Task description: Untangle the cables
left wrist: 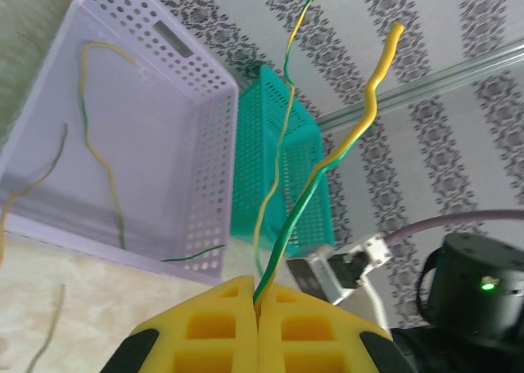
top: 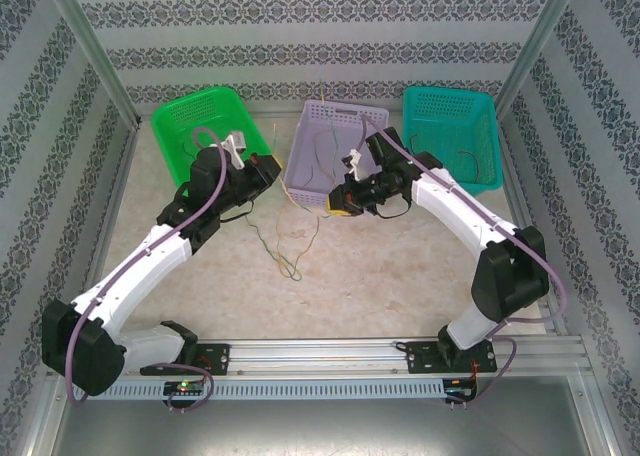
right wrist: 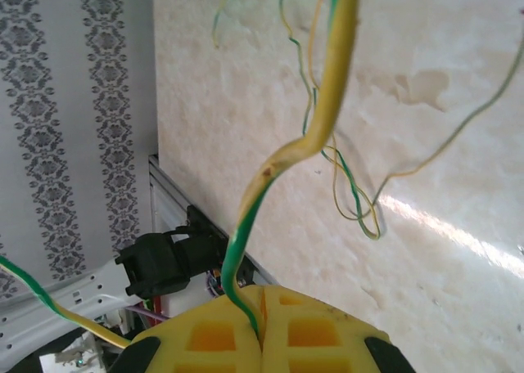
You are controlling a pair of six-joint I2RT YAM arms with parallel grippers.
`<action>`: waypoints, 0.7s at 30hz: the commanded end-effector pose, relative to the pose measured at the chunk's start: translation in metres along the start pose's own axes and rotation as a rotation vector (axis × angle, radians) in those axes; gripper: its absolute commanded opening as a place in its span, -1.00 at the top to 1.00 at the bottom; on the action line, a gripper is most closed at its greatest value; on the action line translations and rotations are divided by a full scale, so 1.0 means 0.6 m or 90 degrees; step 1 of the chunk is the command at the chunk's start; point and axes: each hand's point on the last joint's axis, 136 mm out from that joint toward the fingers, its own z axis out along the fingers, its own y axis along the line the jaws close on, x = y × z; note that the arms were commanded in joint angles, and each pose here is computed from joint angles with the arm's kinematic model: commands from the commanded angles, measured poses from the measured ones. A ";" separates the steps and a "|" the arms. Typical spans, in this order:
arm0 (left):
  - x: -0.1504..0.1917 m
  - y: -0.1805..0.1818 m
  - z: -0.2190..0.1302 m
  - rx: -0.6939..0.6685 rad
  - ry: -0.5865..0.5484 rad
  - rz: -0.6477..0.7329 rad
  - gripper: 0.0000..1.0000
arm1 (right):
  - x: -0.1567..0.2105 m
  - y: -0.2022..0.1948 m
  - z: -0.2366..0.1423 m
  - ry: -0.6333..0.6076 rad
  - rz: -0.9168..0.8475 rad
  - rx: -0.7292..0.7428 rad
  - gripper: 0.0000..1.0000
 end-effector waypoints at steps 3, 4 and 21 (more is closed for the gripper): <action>-0.036 -0.007 -0.005 0.001 -0.066 0.051 1.00 | -0.008 -0.046 -0.027 -0.006 0.045 0.116 1.00; -0.037 0.005 -0.004 -0.027 -0.066 0.033 0.80 | -0.012 -0.050 -0.028 -0.005 0.040 0.123 1.00; -0.069 -0.010 -0.056 -0.153 -0.048 0.023 -0.54 | -0.233 -0.163 -0.037 -0.120 0.009 0.312 1.00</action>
